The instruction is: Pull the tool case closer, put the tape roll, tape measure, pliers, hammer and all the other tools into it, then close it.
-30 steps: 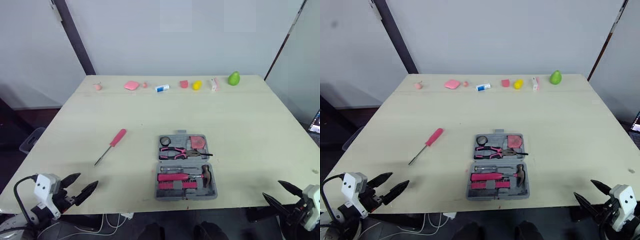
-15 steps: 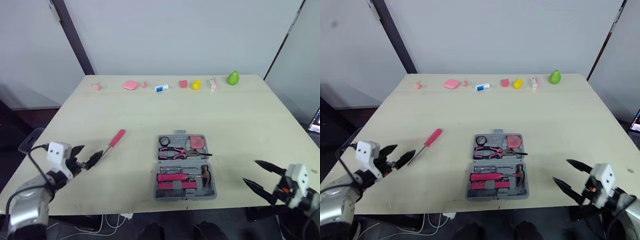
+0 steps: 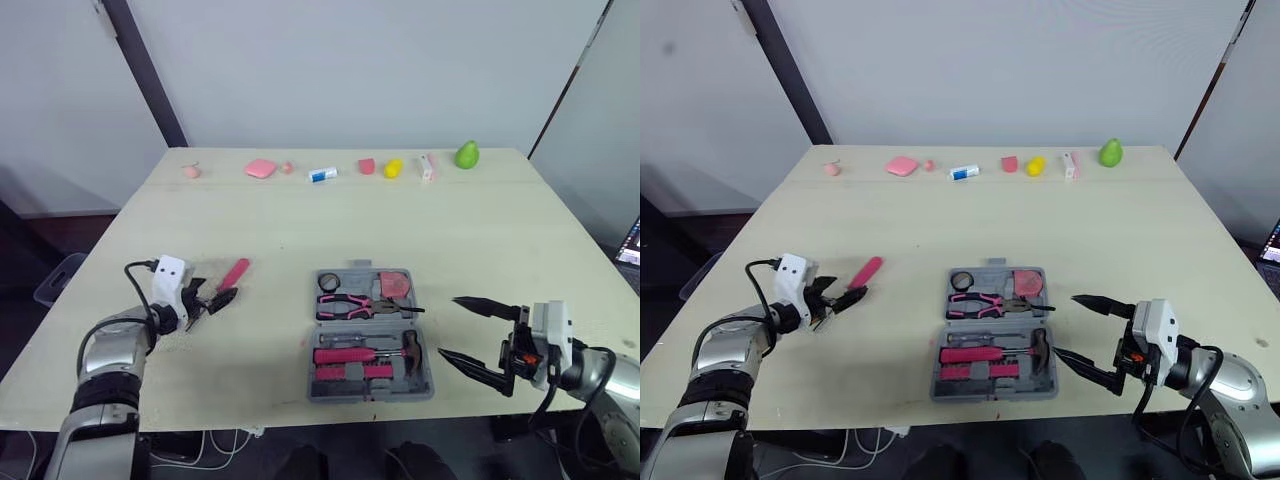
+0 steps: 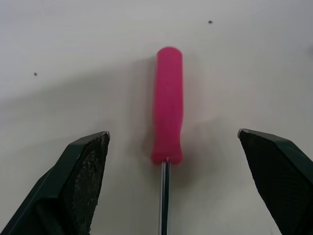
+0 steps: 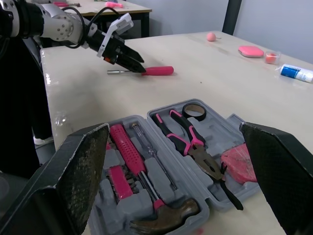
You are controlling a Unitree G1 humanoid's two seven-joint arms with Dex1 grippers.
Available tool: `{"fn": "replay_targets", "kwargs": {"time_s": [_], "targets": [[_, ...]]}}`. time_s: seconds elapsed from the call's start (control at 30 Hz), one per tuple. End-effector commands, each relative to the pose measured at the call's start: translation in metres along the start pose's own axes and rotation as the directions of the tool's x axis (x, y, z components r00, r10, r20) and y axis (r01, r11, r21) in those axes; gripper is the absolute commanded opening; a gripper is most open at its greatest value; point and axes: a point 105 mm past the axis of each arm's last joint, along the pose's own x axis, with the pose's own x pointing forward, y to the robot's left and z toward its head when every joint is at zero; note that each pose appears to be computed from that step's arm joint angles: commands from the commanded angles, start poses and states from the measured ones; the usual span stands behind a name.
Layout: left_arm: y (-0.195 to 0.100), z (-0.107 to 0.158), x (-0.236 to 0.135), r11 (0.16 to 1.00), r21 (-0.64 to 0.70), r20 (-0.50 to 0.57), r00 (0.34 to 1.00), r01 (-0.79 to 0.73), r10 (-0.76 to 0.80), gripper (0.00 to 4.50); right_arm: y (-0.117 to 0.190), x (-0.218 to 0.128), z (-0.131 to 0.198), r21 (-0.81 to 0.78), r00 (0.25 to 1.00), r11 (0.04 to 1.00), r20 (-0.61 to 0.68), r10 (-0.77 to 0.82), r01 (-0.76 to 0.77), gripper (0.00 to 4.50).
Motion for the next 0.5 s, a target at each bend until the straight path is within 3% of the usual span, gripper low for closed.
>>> {"fn": "replay_targets", "kwargs": {"time_s": [0.03, 0.13, 0.23, 0.43, 0.5], "targets": [[0.005, 0.008, 0.006, 1.000, 0.002, 0.003, 1.000, -0.031, 0.031, 4.48, 0.003, 0.005, 0.017, -0.053, 0.999, 0.998, 0.037, 0.037, -0.035, 4.50], [0.006, 0.007, 0.011, 0.999, -0.005, -0.015, 0.999, -0.050, 0.050, 4.48, 0.001, 0.006, 0.017, -0.054, 0.999, 0.998, 0.036, 0.037, -0.035, 4.50], [0.005, 0.004, 0.017, 0.998, -0.012, -0.038, 0.998, -0.059, 0.058, 3.48, -0.001, 0.005, 0.016, -0.063, 0.999, 0.998, 0.034, 0.032, -0.029, 4.50], [-0.002, 0.005, 0.022, 0.999, -0.030, -0.020, 0.999, -0.035, 0.034, 0.52, -0.002, 0.002, 0.016, -0.069, 0.999, 0.997, 0.026, 0.028, -0.026, 4.50], [-0.005, 0.004, 0.020, 0.999, -0.040, -0.010, 1.000, -0.029, 0.028, 0.45, -0.002, 0.001, 0.015, -0.070, 0.999, 0.997, 0.022, 0.027, -0.025, 4.50]]}}
